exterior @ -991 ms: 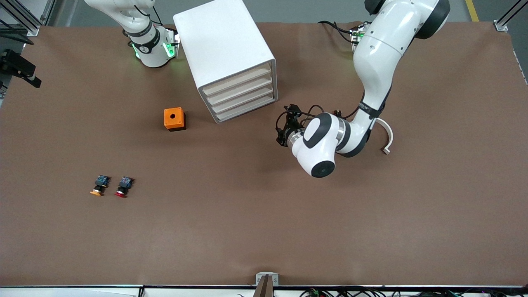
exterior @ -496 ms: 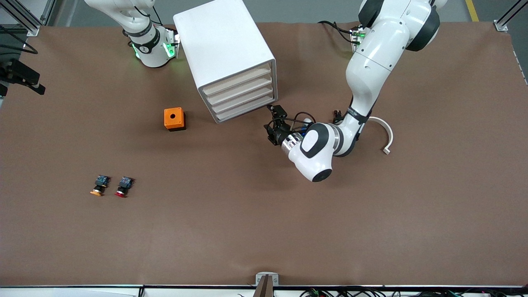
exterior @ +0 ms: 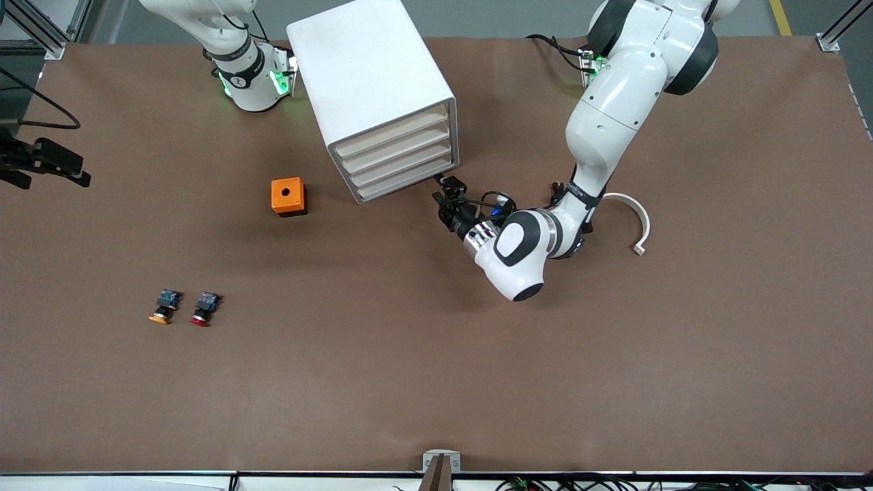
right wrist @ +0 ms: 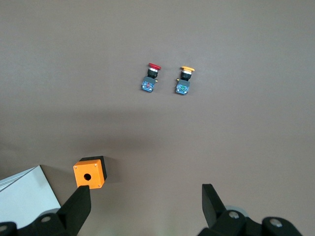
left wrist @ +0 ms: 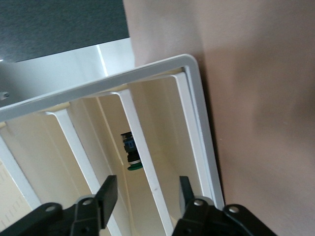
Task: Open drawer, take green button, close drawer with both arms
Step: 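Grasp the drawer front with the left gripper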
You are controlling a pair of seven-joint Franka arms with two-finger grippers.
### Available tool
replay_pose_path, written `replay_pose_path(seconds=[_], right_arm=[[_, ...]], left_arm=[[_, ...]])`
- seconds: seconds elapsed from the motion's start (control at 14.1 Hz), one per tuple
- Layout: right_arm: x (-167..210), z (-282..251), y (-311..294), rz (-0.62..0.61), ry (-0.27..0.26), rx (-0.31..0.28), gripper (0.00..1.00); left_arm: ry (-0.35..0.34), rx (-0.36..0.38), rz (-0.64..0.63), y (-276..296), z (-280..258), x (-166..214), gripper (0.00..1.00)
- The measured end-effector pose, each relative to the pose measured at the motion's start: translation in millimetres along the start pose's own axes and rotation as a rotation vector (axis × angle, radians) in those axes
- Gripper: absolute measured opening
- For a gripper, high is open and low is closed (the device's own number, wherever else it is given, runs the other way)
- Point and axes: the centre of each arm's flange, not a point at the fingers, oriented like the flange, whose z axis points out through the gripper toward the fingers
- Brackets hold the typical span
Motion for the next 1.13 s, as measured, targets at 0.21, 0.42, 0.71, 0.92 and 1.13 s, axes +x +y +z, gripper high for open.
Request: replay_pose_path(seconds=[0.21, 0.42, 0.71, 0.92, 1.13], right_arm=[[15.0, 27.8, 5.0, 0.006, -0.048, -0.003, 1.0], [32.8, 58.0, 18.4, 0.027, -0.072, -0.004, 1.0], [38.1, 69.0, 11.5, 0.124, -0.098, -0.006, 1.0], [39.6, 66.7, -22.2, 0.246, -0.112, -0.018, 1.0], [38.5, 63.9, -68.6, 0.363, -0.12, -0.037, 1.0]], left_arm=[[0.016, 0.031, -0.029, 3.6, 19.5, -1.0, 0.57], [0.045, 0.062, -0.035, 4.0, 43.1, -3.6, 0.57], [0.09, 0.091, -0.043, 3.7, 73.6, -5.2, 0.56], [0.121, 0.113, -0.049, 4.9, 93.2, -3.6, 0.46], [0.147, 0.124, -0.048, 2.4, 109.6, -5.1, 0.33]])
